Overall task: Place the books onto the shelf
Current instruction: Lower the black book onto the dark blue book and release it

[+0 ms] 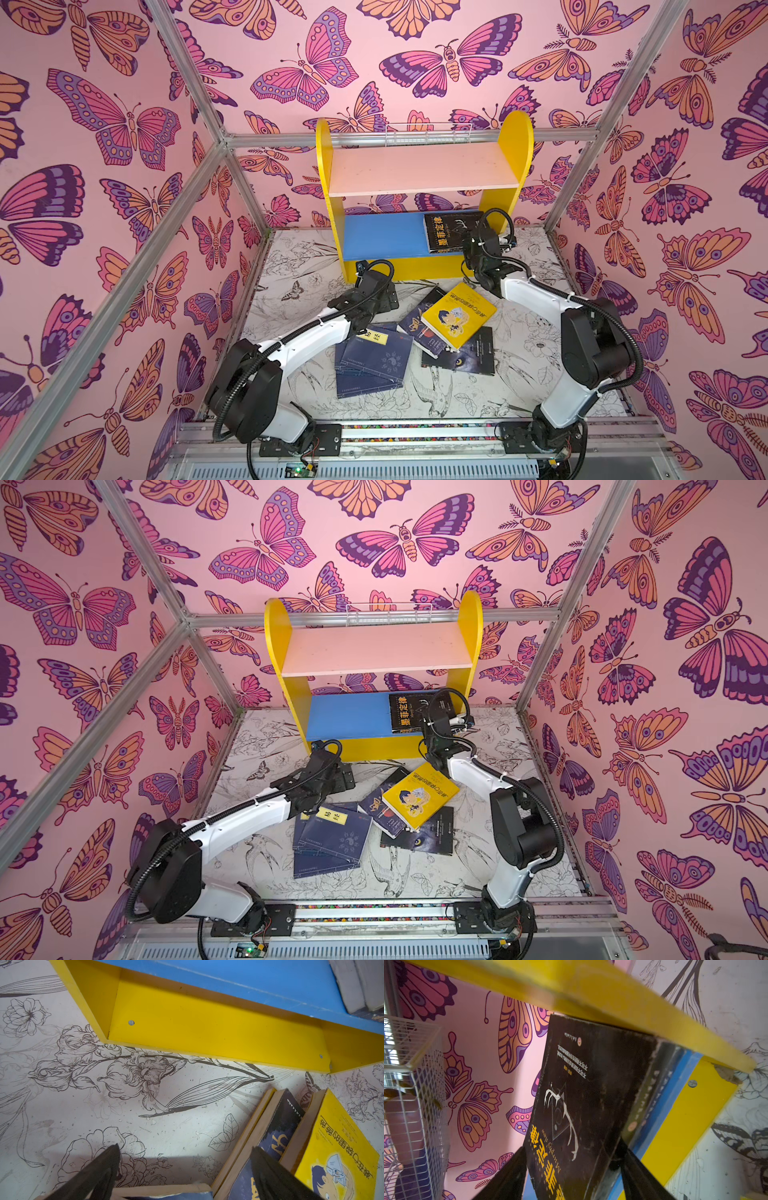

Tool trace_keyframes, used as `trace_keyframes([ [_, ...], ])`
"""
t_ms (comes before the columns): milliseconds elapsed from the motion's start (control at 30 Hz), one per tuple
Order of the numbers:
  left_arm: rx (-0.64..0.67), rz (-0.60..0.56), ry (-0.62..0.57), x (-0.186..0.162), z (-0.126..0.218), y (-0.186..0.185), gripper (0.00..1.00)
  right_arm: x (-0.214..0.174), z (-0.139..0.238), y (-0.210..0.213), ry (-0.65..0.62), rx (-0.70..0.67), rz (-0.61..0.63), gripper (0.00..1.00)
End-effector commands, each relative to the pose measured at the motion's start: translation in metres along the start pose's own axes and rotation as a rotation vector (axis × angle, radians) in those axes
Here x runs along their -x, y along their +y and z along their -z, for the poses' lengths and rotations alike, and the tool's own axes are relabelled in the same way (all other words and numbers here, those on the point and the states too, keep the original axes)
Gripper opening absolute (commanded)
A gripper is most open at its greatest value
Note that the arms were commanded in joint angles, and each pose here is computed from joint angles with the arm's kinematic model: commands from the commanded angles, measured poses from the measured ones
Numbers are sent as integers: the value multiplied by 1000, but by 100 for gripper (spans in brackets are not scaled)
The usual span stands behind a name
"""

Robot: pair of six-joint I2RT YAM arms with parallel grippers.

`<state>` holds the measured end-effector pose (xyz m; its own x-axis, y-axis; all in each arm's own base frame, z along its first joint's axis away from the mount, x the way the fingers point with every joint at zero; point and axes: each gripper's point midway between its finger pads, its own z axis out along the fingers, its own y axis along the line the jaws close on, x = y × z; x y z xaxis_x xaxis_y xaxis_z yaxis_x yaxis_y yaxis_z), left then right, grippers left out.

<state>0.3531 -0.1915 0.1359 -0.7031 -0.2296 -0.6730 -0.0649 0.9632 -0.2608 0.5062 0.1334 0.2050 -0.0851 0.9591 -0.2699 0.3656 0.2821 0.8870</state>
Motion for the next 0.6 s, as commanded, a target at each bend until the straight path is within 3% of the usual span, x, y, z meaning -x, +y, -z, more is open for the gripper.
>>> trace_keyframes([
  [0,30,-4,32,-7,-3,7,99,3,4,-4,33,-18,8,67],
  [233,36,0,34,-9,-3,9,99,-6,13,6,136,-6,82,63],
  [567,38,1,40,-11,-5,10,99,-18,22,14,232,-3,70,53],
])
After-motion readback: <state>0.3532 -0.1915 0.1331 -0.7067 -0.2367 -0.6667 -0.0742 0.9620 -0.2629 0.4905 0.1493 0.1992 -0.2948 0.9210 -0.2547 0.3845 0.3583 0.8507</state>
